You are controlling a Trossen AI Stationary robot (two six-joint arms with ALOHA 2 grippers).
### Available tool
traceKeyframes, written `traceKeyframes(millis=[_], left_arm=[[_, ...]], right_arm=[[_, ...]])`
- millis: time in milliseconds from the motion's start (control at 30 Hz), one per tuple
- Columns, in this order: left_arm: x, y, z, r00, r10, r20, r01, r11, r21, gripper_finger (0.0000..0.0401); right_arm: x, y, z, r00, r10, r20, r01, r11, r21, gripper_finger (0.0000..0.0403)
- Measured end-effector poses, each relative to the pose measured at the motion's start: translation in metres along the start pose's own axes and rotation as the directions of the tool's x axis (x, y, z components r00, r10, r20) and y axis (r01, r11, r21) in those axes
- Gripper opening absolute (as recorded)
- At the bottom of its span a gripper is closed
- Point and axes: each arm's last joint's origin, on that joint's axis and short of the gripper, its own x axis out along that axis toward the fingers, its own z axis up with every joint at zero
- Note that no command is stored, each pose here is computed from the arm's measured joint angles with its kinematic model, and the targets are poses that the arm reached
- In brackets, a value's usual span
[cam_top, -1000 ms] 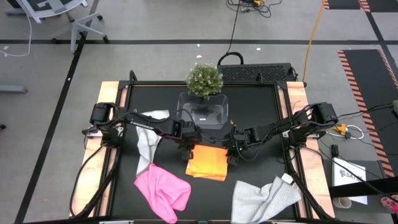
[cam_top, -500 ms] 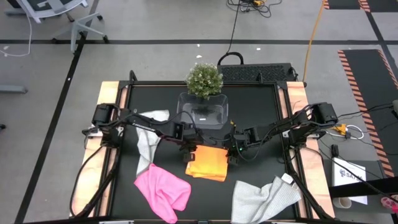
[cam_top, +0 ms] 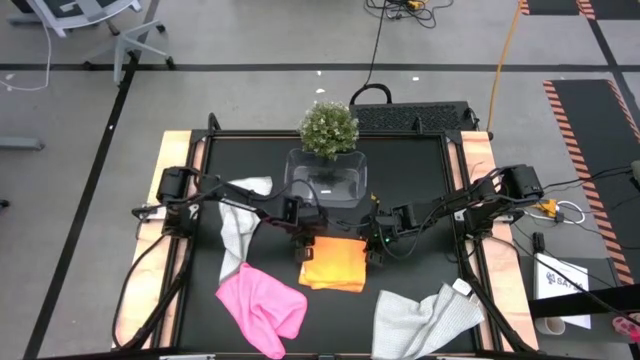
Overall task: Fold microfiber towels
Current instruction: Put the orange microfiber towel into the transparent bin
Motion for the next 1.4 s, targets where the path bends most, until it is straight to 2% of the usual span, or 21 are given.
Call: traceKeyframes(millis=[200, 400, 800, 900, 1033, 1167, 1400], left_arm=[[0.001, -0.001, 0.000, 1.000, -0.019, -0.002, 0.019, 1.000, 0.003, 0.0088], [0.009, 0.001, -0.004, 0.999, -0.011, -0.048, 0.011, 1.000, -0.006, 0.0088], [0.011, 0.002, -0.006, 0.998, 0.016, -0.055, -0.016, 1.000, -0.002, 0.0088], [0.013, 0.002, -0.006, 0.998, 0.025, -0.056, -0.027, 0.999, -0.029, 0.0074], [0.013, 0.003, -0.006, 0.998, 0.027, -0.054, -0.030, 0.998, -0.056, 0.0015], [0.008, 0.002, -0.005, 0.999, 0.029, -0.040, -0.032, 0.996, -0.081, 0.0006], [-0.010, 0.003, -0.002, 0.995, 0.098, 0.008, -0.096, 0.985, -0.140, 0.0003]], right_arm=[[0.000, 0.000, 0.000, 1.000, -0.001, -0.003, 0.001, 1.000, 0.003, 0.0146], [0.000, 0.000, 0.000, 1.000, -0.002, -0.004, 0.002, 1.000, 0.004, 0.0146], [0.000, 0.000, -0.001, 1.000, -0.003, -0.008, 0.003, 1.000, -0.003, 0.0146], [0.000, 0.000, -0.001, 1.000, -0.004, -0.009, 0.004, 1.000, -0.003, 0.0142], [0.000, -0.001, -0.001, 1.000, -0.006, -0.012, 0.006, 1.000, -0.002, 0.0096], [0.000, 0.000, -0.001, 1.000, 0.012, -0.021, -0.012, 1.000, -0.006, 0.0015], [-0.003, 0.001, 0.000, 1.000, 0.015, -0.003, -0.016, 1.000, -0.007, 0.0003]])
